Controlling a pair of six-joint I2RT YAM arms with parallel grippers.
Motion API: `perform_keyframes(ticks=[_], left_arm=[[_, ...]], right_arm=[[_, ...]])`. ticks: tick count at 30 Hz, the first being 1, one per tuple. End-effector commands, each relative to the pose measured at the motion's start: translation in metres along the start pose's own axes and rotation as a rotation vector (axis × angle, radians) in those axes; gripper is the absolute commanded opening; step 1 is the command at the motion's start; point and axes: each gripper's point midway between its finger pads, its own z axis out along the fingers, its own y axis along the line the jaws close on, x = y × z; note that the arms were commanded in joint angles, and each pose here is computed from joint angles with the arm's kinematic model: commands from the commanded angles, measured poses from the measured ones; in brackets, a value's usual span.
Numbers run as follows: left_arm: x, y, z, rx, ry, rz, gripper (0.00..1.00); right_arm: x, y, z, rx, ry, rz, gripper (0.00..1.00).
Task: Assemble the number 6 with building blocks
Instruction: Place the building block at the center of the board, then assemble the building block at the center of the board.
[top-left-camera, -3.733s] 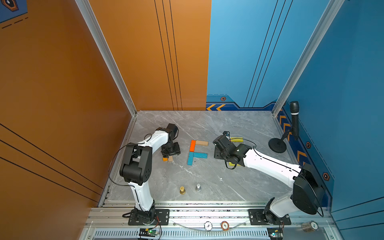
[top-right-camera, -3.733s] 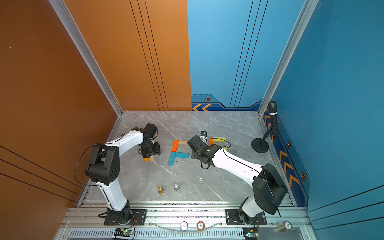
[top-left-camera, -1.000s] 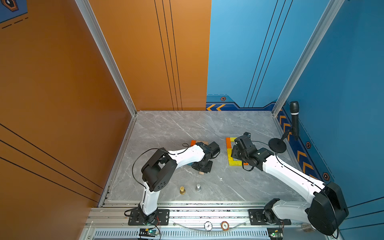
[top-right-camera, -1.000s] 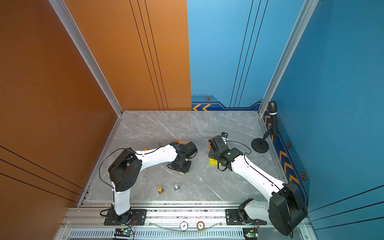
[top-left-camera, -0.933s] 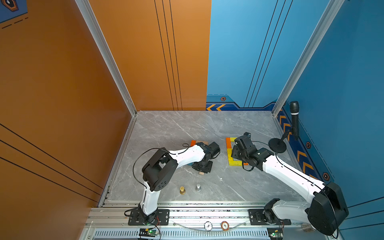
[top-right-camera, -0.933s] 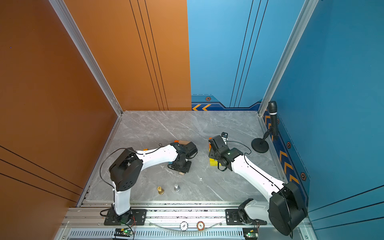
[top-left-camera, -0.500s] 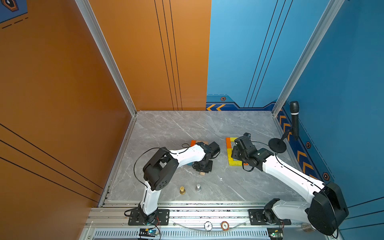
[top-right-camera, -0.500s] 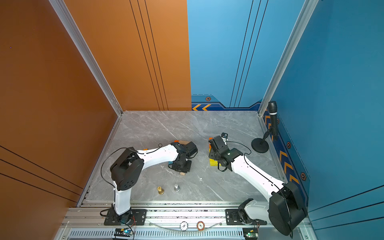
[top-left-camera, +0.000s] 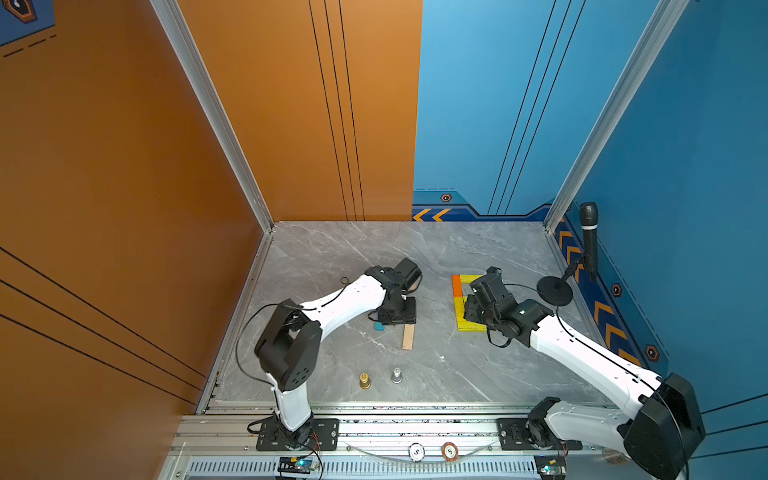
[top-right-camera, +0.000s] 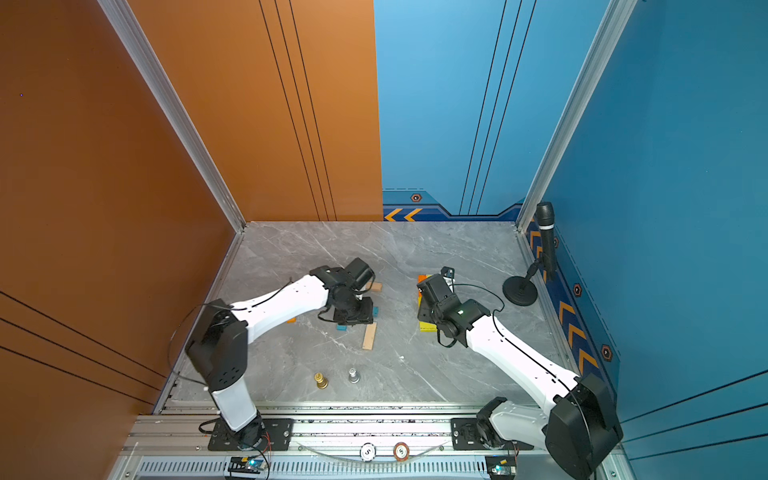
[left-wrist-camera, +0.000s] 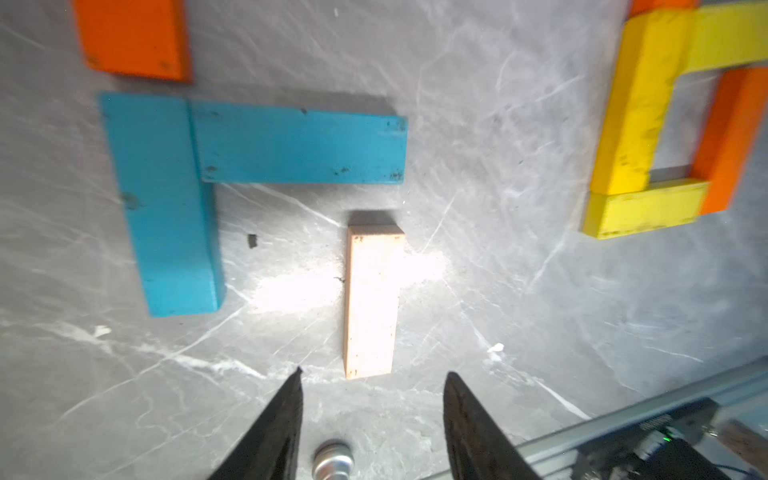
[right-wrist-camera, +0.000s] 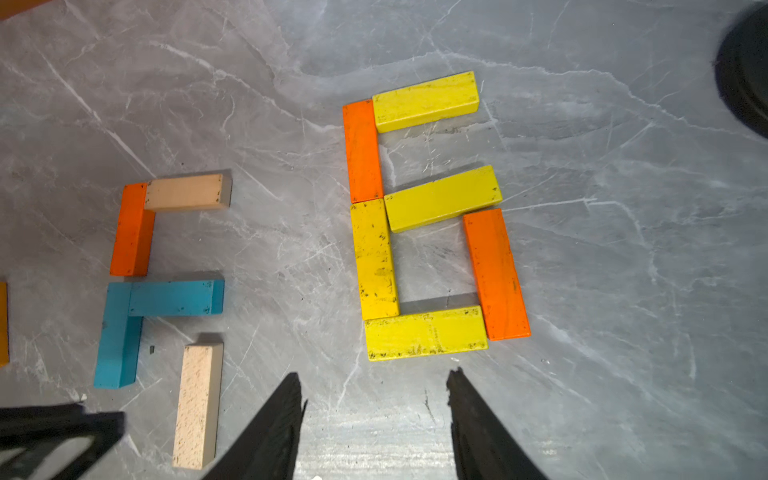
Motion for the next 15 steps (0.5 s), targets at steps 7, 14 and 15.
perform_keyframes(ticks=[7,14,15], left_arm=[[-0.016,0.07,-0.06,0.05,-0.06,-0.041,0.8],[-0.018,0.106,-0.07,-0.008,-0.108,-0.043,0.92],[-0.019,0.109,-0.069,-0.024,-0.115,-0.037,0.92]], right_arm=[[0.049,0.076,0.014,0.031,0.121,-0.12,0.58],[0.081,0.118,0.041,0.087,0.186,-0.147,0.57],[0.084,0.122,0.045,0.095,0.194,-0.146,0.57]])
